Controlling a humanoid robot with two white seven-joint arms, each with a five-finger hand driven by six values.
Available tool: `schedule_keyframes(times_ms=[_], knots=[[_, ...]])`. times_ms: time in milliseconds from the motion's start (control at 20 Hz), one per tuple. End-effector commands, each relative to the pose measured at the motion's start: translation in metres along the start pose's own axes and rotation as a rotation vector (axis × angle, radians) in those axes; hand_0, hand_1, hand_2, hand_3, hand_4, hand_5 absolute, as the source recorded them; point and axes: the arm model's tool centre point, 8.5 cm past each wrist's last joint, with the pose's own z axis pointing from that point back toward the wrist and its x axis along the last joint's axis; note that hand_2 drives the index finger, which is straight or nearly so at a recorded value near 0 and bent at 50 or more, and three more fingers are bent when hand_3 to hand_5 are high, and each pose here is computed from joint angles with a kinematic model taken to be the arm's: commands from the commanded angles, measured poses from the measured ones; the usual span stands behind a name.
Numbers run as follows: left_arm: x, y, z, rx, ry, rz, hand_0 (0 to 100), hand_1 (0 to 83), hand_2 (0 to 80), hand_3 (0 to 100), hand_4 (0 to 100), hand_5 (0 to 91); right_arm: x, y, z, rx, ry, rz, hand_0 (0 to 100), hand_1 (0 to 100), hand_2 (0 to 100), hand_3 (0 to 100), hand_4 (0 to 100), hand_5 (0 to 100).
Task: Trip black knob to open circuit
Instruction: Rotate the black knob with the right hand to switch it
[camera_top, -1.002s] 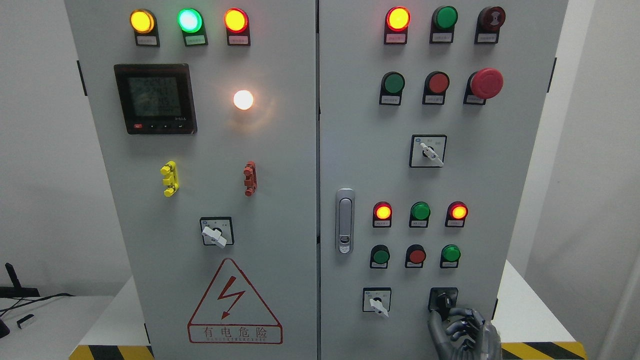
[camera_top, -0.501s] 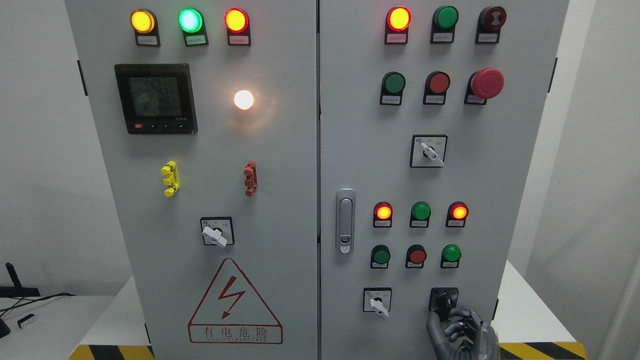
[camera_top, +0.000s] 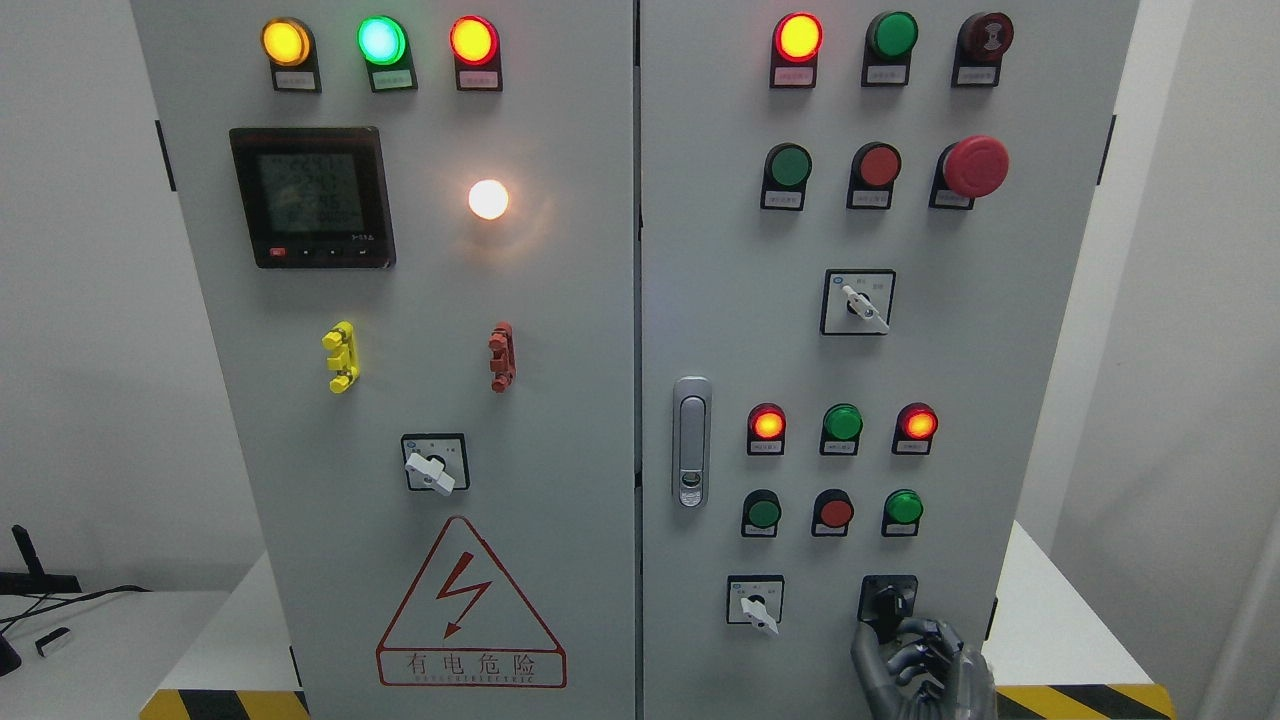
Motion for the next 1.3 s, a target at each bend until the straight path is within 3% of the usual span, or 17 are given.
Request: schedule_keyframes(times_ms=[0, 1252], knots=[[-0.0002, -0.0002, 0.0000, -0.004, 0.000, -0.030, 12, 38.9, 0.0, 0, 0, 0.0, 0.0014, 0.0006, 0.0001, 0.000, -0.003, -0.006, 33, 67, 58, 82, 85, 97], [-0.0003, -0.0012, 0.0001, -0.006, 0.000, -0.030, 12, 38.9, 0.0, 0, 0, 0.0, 0.0035, 0.0002, -0.0013, -0.001, -0.006, -0.013, 34, 66, 62, 85, 87, 98]])
